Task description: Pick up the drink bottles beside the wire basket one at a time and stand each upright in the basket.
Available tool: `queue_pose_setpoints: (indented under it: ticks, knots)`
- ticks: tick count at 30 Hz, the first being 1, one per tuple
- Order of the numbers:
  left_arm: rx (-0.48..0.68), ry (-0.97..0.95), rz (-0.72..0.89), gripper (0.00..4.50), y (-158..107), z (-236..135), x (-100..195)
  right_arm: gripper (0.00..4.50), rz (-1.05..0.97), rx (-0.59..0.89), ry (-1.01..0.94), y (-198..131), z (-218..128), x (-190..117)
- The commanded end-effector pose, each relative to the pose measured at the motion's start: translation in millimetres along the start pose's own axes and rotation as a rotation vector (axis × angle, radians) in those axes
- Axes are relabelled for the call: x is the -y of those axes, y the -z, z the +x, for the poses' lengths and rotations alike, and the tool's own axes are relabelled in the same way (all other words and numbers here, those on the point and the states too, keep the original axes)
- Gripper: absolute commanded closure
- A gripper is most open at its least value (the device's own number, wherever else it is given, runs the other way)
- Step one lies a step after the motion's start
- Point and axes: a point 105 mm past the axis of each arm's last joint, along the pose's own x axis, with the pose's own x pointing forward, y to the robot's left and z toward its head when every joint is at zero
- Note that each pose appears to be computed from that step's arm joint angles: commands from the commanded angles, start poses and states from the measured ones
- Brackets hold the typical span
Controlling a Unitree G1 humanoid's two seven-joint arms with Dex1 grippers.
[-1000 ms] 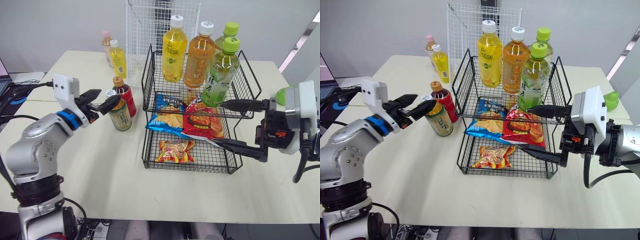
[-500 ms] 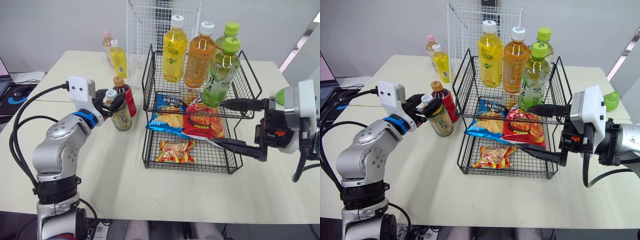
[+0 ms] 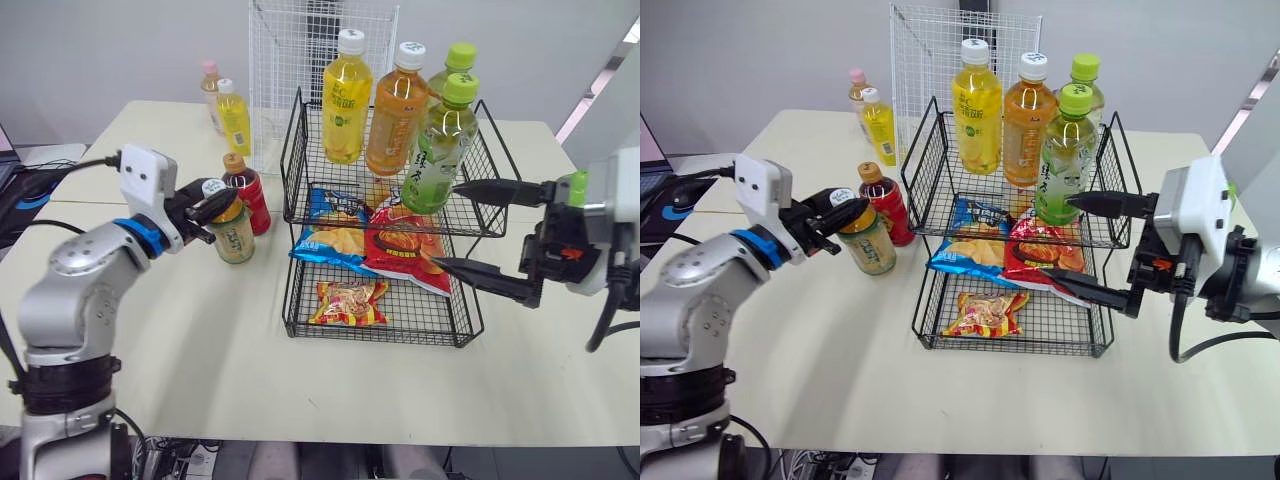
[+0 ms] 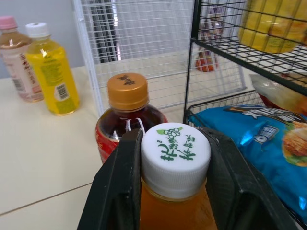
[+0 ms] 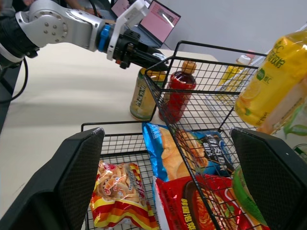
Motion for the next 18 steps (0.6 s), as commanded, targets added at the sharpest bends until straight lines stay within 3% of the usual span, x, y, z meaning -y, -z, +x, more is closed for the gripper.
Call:
queue_pose_setpoints:
  ticks: [1,6,12,18]
  knots:
    - [0.216,0.102,0.047,3.12,-100.6,-17.4,-14.1,0.00,-0.071,-0.005,0.058,-13.1,-18.6,10.9]
    - [0.320,0.239,0.007,3.12,-179.0,-27.5,-15.6,0.00,-0.046,-0.032,0.035,-7.9,-24.9,1.1]
    - [0.377,0.333,0.065,3.12,-242.9,-28.5,-10.9,0.00,-0.036,-0.040,0.054,-5.5,-26.0,-2.4]
    - [0.332,0.608,0.053,3.12,-266.7,-8.7,33.4,0.00,-0.031,-0.048,0.078,-5.1,-30.4,-2.0]
